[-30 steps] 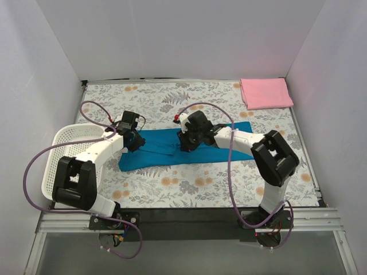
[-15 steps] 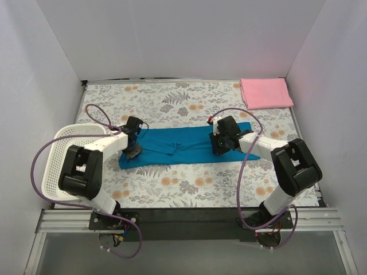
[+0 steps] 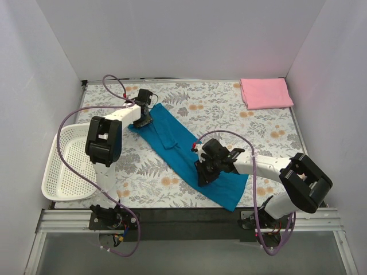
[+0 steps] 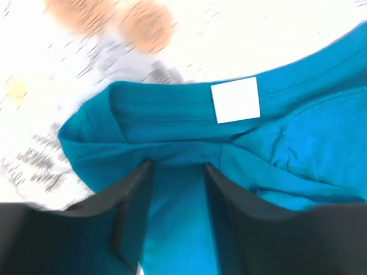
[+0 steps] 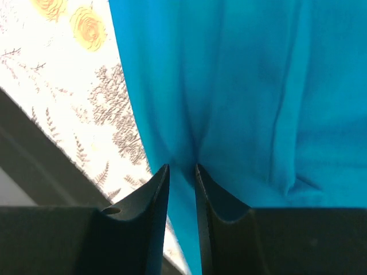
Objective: Fold and stack the t-shirts
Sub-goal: Fold the tshirt
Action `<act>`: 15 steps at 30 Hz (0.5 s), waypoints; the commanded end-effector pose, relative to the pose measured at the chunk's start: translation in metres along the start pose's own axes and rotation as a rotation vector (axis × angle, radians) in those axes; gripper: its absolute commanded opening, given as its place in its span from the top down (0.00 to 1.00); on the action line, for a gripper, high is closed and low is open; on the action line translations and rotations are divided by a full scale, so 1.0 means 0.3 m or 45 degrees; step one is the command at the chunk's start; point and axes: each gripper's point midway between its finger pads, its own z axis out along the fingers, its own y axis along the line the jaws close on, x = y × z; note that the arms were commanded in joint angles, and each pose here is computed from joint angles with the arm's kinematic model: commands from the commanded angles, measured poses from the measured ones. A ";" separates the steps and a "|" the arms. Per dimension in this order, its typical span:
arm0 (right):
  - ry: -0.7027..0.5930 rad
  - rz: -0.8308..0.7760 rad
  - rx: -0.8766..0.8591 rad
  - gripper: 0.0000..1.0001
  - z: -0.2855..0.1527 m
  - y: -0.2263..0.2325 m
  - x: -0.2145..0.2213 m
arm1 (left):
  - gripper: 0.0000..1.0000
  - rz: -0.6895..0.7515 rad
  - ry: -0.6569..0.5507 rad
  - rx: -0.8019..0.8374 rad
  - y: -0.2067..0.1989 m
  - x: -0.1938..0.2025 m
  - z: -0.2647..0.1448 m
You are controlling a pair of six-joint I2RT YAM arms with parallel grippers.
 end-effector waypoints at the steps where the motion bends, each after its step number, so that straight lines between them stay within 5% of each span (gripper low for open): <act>1: 0.067 0.007 -0.007 0.69 -0.049 0.052 -0.027 | 0.52 0.061 -0.045 0.041 -0.030 -0.053 -0.005; 9: -0.180 -0.282 -0.093 0.66 -0.051 0.153 -0.467 | 0.33 -0.089 -0.320 0.225 0.088 -0.194 -0.403; 15: -0.309 -0.367 -0.245 0.65 0.056 0.228 -0.750 | 0.30 -0.133 -0.470 0.390 0.251 -0.107 -0.598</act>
